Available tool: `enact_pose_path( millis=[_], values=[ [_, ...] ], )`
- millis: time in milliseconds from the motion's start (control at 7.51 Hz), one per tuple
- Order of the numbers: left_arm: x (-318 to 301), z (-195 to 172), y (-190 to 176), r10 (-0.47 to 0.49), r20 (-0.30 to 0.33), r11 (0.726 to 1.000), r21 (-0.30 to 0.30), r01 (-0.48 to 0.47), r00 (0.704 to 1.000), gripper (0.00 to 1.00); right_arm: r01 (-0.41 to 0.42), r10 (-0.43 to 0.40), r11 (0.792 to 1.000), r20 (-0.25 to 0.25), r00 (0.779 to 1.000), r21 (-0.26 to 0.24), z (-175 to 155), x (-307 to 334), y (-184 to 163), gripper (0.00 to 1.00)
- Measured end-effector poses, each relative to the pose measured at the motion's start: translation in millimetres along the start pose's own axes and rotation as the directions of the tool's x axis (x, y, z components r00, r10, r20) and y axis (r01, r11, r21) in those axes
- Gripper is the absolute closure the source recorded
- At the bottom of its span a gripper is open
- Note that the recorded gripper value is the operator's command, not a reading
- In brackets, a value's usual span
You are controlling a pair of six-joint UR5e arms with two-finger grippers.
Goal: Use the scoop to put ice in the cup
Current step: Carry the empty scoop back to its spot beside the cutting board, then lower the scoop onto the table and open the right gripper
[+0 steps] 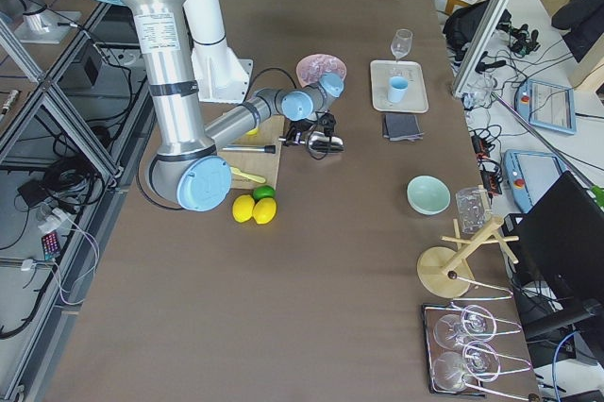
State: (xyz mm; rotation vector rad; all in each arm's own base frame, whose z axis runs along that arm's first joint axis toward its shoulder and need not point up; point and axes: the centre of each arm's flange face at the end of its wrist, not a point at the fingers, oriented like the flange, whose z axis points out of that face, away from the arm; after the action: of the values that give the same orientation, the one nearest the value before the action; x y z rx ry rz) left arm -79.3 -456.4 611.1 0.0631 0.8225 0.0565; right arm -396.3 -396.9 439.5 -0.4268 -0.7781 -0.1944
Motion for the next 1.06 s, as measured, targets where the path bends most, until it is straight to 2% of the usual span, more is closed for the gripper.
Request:
enact_pose_path(
  millis=[133,1065],
  values=[
    [-0.3,0.3,-0.1,-0.001,0.000,1.000,-0.001,0.001,1.000,0.02,0.012,-0.012,1.000,-0.003,1.000,-0.002,1.7,0.8,-1.5,0.04],
    [-0.9,3.1,-0.2,-0.002,-0.001,1.000,-0.007,0.002,1.000,0.02,0.042,-0.042,0.999,-0.001,0.999,-0.005,1.7,-1.5,-3.3,0.01]
  ],
)
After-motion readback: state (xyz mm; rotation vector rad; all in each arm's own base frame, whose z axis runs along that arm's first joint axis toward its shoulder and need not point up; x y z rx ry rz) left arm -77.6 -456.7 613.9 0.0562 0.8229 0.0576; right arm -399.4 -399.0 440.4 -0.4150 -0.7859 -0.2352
